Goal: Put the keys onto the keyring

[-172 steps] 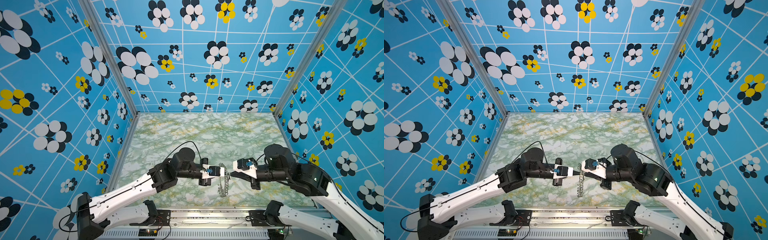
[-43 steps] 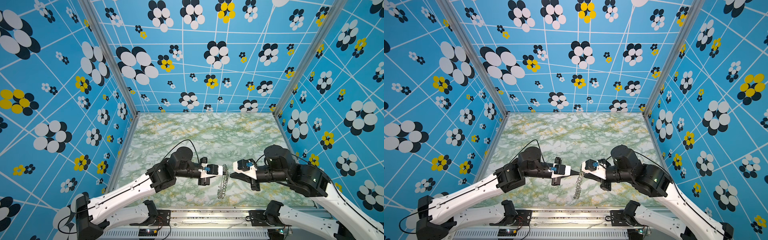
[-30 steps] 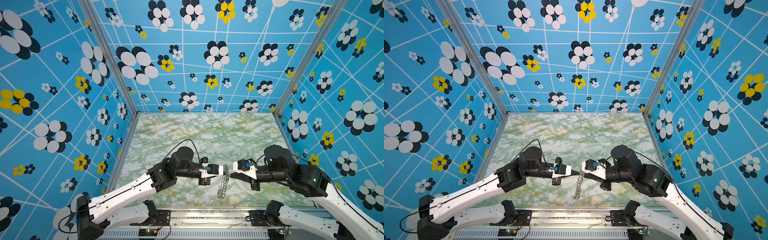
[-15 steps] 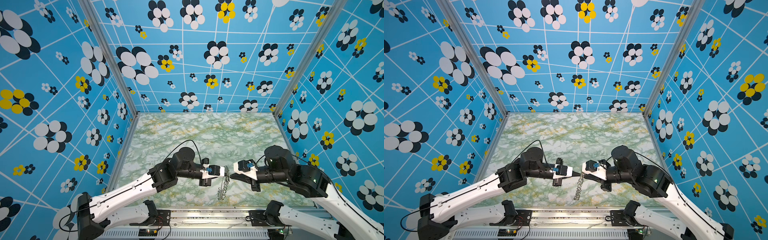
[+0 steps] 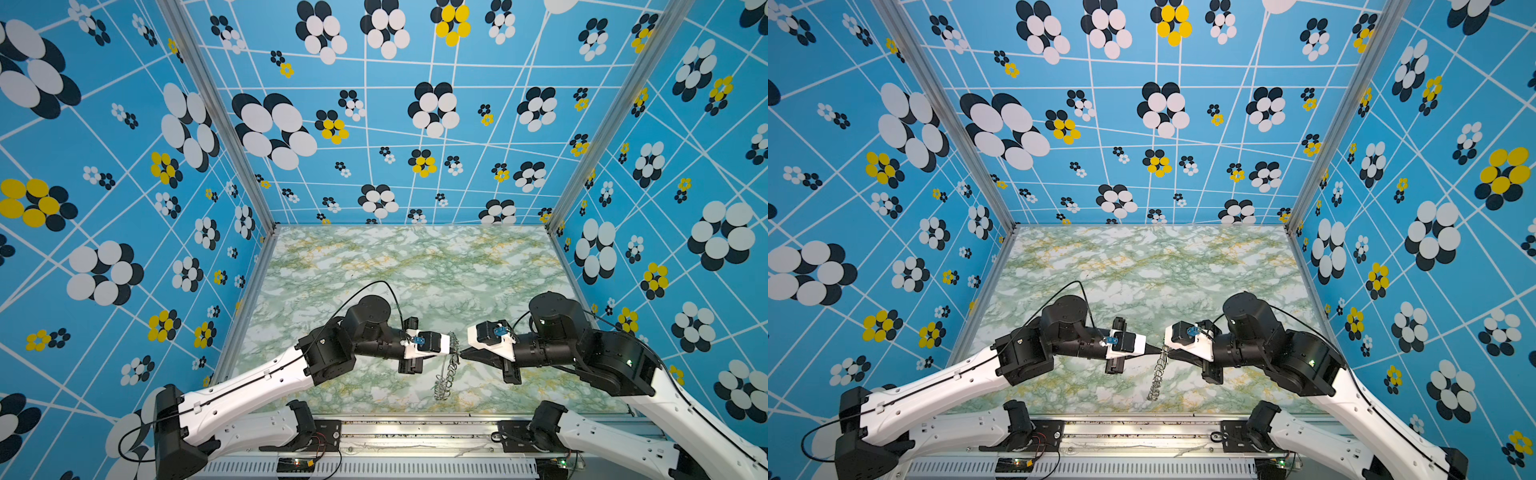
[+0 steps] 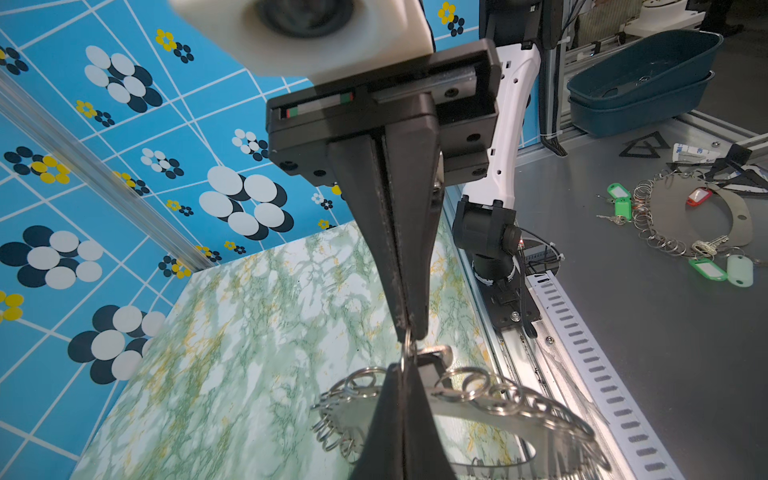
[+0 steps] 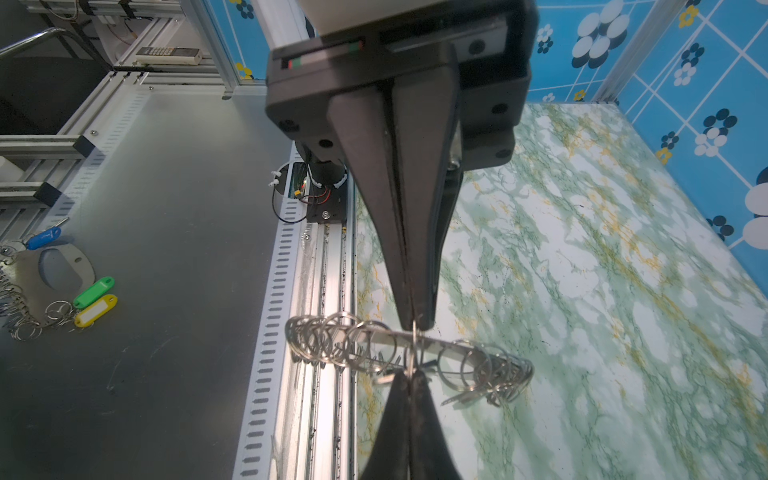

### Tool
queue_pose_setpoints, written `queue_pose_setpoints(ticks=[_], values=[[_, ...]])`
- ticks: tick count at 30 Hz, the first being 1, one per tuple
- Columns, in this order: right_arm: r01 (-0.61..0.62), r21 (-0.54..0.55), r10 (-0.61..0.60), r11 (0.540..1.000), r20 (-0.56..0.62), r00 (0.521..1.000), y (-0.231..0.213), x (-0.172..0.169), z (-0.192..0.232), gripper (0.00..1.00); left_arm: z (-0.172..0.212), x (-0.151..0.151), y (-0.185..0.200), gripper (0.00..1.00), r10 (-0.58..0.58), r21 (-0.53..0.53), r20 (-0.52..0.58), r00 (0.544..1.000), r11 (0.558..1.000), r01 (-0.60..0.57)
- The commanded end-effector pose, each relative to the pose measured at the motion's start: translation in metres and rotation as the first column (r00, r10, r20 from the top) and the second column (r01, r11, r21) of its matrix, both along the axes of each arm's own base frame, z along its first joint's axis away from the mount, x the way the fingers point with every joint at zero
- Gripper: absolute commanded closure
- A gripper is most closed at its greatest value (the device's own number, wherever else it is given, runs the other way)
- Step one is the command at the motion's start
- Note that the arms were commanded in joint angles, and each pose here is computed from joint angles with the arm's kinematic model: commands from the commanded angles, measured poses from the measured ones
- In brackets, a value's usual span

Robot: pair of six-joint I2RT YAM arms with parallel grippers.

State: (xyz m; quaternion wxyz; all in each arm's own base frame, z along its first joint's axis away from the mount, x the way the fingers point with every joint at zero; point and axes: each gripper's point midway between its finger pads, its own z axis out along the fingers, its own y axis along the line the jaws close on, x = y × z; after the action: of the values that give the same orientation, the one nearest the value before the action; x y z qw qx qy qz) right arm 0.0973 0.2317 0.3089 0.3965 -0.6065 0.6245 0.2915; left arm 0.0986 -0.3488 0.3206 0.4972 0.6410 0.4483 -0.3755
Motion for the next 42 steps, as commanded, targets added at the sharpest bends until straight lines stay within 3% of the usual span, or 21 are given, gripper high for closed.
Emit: queue_pose_setpoints(ticks=[1, 42], values=[[-0.02, 0.09, 0.017, 0.996, 0.039, 0.999, 0.011, 0.003, 0.02, 1.0, 0.015, -0.014, -0.003, 1.0, -0.058, -0.029, 0.006, 0.998, 0.998, 0.058], [-0.046, 0.105, 0.042, 0.993, 0.04, 0.998, 0.015, 0.001, 0.026, 1.0, 0.003, -0.015, -0.008, 1.0, -0.072, 0.041, -0.026, 0.997, 0.996, 0.073]])
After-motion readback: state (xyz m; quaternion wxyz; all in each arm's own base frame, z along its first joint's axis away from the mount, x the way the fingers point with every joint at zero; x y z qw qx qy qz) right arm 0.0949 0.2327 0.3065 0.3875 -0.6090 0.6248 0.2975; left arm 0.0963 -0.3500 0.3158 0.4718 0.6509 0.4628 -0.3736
